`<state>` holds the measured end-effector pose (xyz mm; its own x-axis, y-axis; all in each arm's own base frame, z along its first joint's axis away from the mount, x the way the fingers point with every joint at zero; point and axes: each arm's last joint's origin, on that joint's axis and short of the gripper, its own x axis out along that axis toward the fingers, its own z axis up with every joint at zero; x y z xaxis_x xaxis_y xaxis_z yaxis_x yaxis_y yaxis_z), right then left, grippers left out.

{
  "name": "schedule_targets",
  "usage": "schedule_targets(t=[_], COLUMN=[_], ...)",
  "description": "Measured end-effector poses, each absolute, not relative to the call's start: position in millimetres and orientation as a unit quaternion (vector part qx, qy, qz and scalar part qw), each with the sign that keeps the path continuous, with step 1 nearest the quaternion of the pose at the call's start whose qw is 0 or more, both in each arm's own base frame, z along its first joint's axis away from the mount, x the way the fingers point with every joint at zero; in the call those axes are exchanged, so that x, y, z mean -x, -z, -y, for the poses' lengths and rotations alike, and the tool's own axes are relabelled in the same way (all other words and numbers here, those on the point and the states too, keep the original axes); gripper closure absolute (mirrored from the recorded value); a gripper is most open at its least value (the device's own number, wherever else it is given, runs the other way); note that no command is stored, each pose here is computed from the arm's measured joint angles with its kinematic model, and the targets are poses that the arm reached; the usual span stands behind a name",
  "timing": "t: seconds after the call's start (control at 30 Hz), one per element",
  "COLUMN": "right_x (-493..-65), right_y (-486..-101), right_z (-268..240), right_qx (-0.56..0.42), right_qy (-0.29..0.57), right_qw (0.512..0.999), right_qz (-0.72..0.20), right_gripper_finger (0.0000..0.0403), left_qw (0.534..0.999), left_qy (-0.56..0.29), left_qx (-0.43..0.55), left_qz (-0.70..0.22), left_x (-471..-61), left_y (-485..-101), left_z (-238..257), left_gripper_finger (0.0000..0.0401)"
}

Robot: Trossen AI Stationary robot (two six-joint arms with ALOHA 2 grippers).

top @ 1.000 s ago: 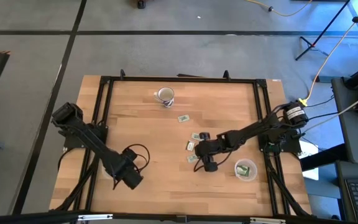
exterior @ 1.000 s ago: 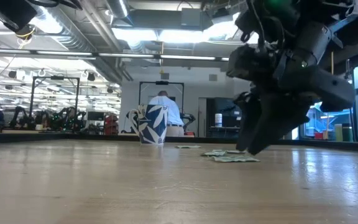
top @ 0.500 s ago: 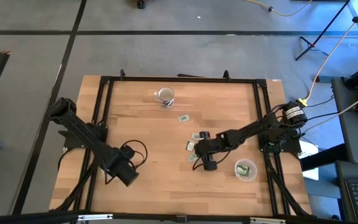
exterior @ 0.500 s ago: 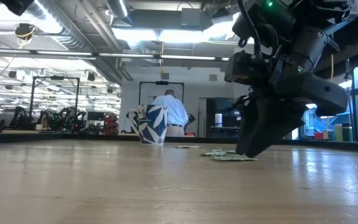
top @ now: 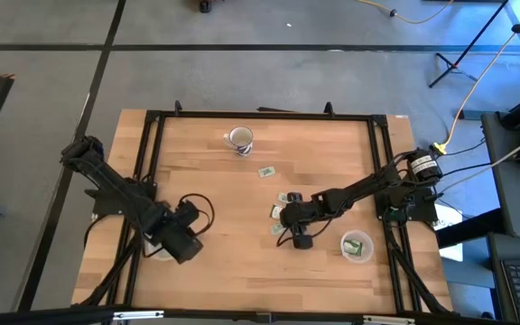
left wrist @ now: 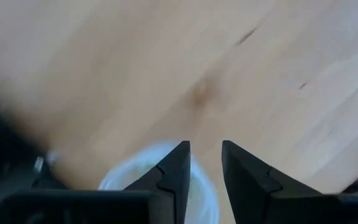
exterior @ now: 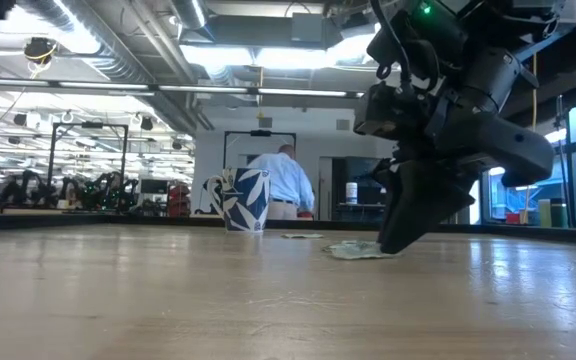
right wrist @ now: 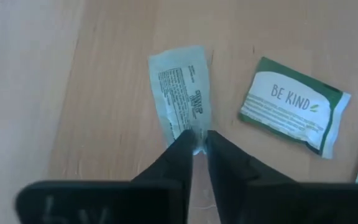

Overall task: Pick and place Stevia / Truvia into bins
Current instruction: Put the light green stevia packet into the left transparent container

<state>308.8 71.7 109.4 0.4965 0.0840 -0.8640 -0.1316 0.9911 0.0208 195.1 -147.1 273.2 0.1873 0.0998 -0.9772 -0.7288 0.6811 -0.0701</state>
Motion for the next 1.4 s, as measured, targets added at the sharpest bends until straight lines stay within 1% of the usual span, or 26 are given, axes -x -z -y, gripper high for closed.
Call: schedule_targets(t=[0.1, 0.17, 0.3, 0.37, 0.43, 0.57, 0.73, 0.83, 0.93, 1.1, 1.2, 1.4], right_x=[-311, -313, -320, -323, -327, -336, -345, -349, -354, -360, -363, -367], right_y=[-111, -115, -123, -128, -136, -153, -171, -179, -189, -201, -205, -210], right_z=[-72, -73, -75, -76, -78, -85, -98, -104, -108, -113, -114, -117], right_qx=[0.025, 0.024, 0.02, 0.015, 0.011, 0.01, 0.014, 0.014, 0.001, -0.015, -0.018, -0.034], right_qy=[-0.063, -0.063, -0.066, -0.069, -0.069, -0.073, -0.092, -0.121, -0.155, -0.21, -0.218, -0.253], right_qw=[0.863, 0.863, 0.855, 0.848, 0.843, 0.844, 0.858, 0.86, 0.862, 0.867, 0.872, 0.878], right_qz=[-0.5, -0.501, -0.514, -0.526, -0.534, -0.532, -0.505, -0.496, -0.482, -0.452, -0.439, -0.406], right_gripper_finger=[0.0379, 0.0393, 0.0394, 0.0393, 0.0396, 0.0399, 0.0398, 0.04, 0.04, 0.0399, 0.0399, 0.0399], left_qw=[0.761, 0.794, 0.859, 0.881, 0.892, 0.889, 0.858, 0.844, 0.84, 0.834, 0.831, 0.822], left_qy=[-0.254, -0.221, -0.139, -0.091, -0.047, 0.016, 0.045, 0.032, 0.003, 0.031, 0.044, 0.004], left_qx=[0.246, 0.207, 0.088, 0.015, -0.054, -0.165, -0.243, -0.272, -0.296, -0.347, -0.377, -0.437], left_qz=[-0.543, -0.528, -0.485, -0.464, -0.446, -0.427, -0.449, -0.461, -0.456, -0.429, -0.407, -0.365], left_x=[-205, -212, -229, -236, -241, -252, -264, -271, -280, -295, -301, -309], left_y=[-275, -276, -281, -284, -287, -284, -263, -248, -236, -221, -217, -213], left_z=[144, 143, 141, 142, 143, 148, 155, 159, 163, 174, 180, 189], left_gripper_finger=[0.0315, 0.0315, 0.0315, 0.0315, 0.0315, 0.0315, 0.0315, 0.0315, 0.0315, 0.0315, 0.0315, 0.0315])
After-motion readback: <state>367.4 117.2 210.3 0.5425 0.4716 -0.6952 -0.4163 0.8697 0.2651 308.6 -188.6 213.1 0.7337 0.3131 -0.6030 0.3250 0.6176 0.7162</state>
